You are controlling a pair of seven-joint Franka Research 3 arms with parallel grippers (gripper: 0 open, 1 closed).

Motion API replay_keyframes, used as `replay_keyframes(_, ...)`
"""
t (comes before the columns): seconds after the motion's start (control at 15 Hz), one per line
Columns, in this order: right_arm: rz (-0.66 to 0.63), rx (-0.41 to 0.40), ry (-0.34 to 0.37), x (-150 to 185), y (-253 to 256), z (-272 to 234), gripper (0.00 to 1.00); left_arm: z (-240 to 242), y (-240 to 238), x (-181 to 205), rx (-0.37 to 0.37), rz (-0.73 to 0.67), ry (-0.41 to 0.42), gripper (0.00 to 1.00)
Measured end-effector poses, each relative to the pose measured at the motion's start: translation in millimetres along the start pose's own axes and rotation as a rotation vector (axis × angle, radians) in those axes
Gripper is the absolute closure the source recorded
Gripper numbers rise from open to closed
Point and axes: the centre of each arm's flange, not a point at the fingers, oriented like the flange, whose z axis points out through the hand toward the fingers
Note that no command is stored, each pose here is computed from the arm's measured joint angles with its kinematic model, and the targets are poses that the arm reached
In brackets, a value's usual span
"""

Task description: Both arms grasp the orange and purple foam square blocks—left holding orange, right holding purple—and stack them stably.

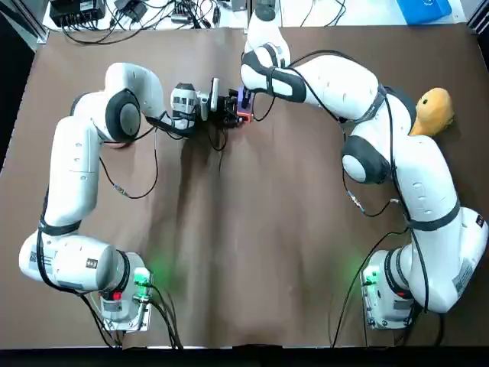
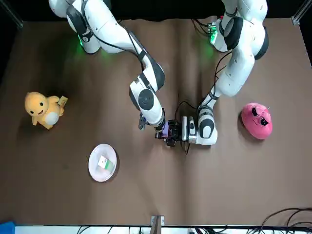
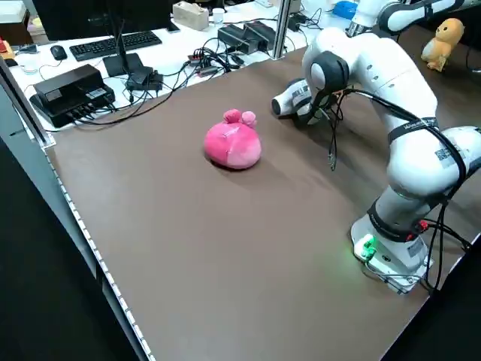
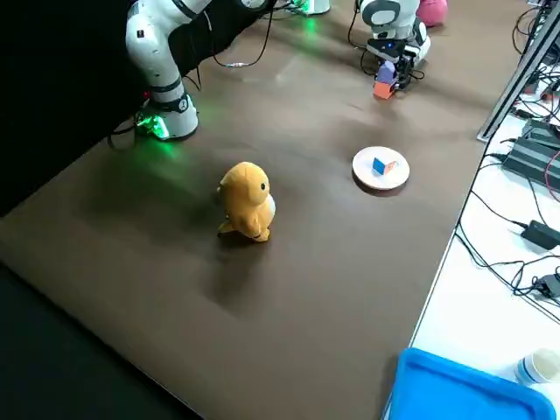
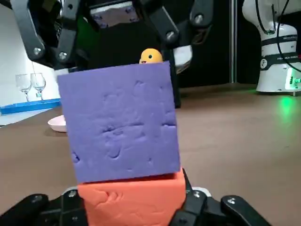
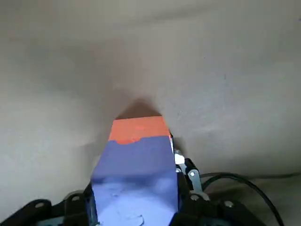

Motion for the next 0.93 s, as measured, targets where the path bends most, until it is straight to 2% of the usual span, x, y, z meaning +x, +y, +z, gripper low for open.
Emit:
replay_keyframes(0.07, 0.000, 0.003, -0.002, 0.0, -0.5, 1.0, 0.31, 0.1, 0.0, 0.1, 0.000, 0.000, 0.000, 0.36)
replay_keyframes(0.27, 0.002, 0.005, -0.002, 1.5, -1.4, 7.8, 0.26, 0.0, -0.5, 0.2, 0.007, -0.003, 0.003, 0.36)
replay_keyframes(0.33, 0.002, 0.005, -0.002, 1.6, -1.4, 8.0, 0.22, 0.1, -0.5, 0.2, 0.007, -0.003, 0.003, 0.36)
replay_keyframes(0.67, 0.002, 0.006, -0.001, 2.0, -2.0, 7.9, 0.16, 0.1, -0.5, 0.2, 0.007, -0.003, 0.003, 0.36)
replay_keyframes(0.8, 0.002, 0.007, -0.001, 2.0, -2.1, 7.7, 0.10, 0.1, -0.5, 0.2, 0.007, -0.003, 0.003, 0.36)
replay_keyframes(0.93, 0.003, 0.008, -0.002, 2.1, -2.8, 7.1, 0.09, 0.1, -0.6, 0.2, 0.007, -0.003, 0.003, 0.36)
